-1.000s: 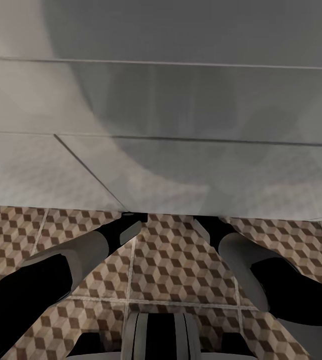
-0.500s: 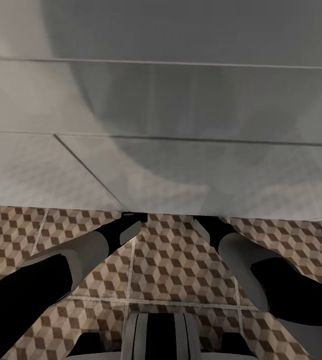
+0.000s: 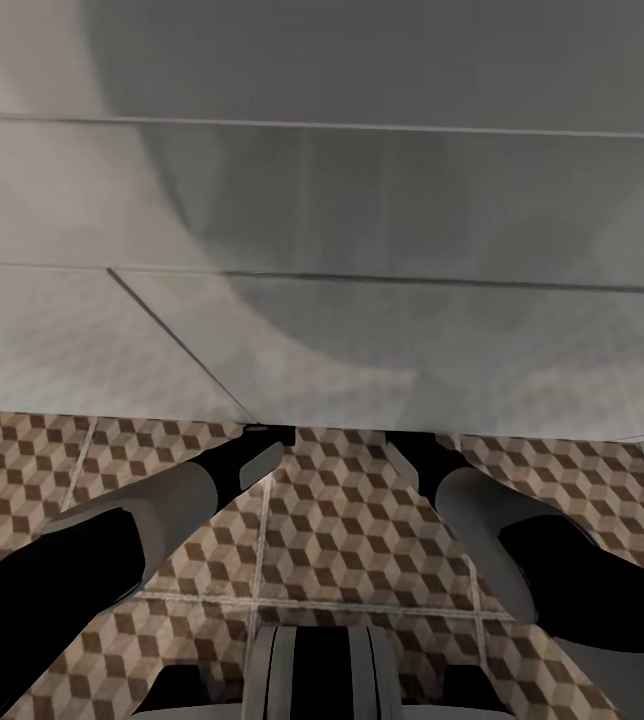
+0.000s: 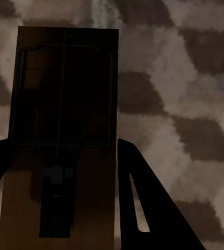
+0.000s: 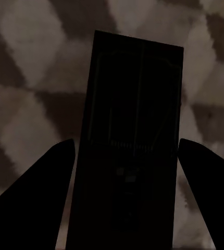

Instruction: Take the four mousetraps from the cabinet in the bathroom and place them on the bathroom floor. Make sure all four end up on the same floor surface, and ensure that at least two of them are either under or directly next to the same bathroom sink.

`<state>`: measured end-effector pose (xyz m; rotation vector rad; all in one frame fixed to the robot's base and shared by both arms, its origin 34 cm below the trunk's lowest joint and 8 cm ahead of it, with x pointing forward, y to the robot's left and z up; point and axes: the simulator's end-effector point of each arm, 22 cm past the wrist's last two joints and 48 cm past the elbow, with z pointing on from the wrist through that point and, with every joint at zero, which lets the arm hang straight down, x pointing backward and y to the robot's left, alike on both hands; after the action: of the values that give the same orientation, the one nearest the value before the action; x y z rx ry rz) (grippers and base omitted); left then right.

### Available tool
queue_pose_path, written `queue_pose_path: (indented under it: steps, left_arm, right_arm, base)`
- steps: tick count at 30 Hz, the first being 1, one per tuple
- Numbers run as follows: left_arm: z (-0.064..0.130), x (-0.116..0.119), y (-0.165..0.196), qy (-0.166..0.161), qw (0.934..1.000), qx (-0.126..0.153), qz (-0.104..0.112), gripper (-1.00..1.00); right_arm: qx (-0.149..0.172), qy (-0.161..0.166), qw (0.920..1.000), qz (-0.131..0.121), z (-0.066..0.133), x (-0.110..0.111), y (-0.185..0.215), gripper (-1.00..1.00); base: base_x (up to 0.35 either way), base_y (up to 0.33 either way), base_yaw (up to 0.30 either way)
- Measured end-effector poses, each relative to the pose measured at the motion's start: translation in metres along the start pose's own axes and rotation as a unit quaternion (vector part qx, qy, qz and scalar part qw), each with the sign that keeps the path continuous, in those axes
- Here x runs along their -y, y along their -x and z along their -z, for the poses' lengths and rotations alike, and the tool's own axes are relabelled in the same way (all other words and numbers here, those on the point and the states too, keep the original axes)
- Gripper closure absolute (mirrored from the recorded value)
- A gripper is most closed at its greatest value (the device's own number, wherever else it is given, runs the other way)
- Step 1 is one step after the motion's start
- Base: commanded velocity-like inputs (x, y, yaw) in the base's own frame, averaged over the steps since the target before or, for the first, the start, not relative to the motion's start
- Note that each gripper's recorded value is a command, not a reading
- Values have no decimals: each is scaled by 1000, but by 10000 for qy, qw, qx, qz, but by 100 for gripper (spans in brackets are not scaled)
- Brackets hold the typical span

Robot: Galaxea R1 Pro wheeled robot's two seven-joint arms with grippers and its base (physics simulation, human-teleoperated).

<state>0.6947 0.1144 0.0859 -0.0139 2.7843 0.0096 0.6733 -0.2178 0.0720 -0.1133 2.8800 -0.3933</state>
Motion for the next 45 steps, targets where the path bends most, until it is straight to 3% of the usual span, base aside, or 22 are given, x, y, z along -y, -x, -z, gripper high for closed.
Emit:
queue_pose_path:
  steps: [26, 27, 45]
  left_arm:
    - [1, 4, 0, -37, 10000, 8, -9, 100]
    - [1, 4, 0, -37, 10000, 9, -11, 100]
    - [1, 4, 1, -37, 10000, 19, -15, 100]
  right_arm:
    - [-28, -5, 10000, 2, -1, 1, -3, 100]
    - [-27, -5, 10000, 2, -1, 1, -3, -100]
    - [-17, 0, 10000, -9, -1, 0, -3, -100]
  base:
    - [0, 0, 0]
    - [0, 0, 0]
    - [0, 0, 0]
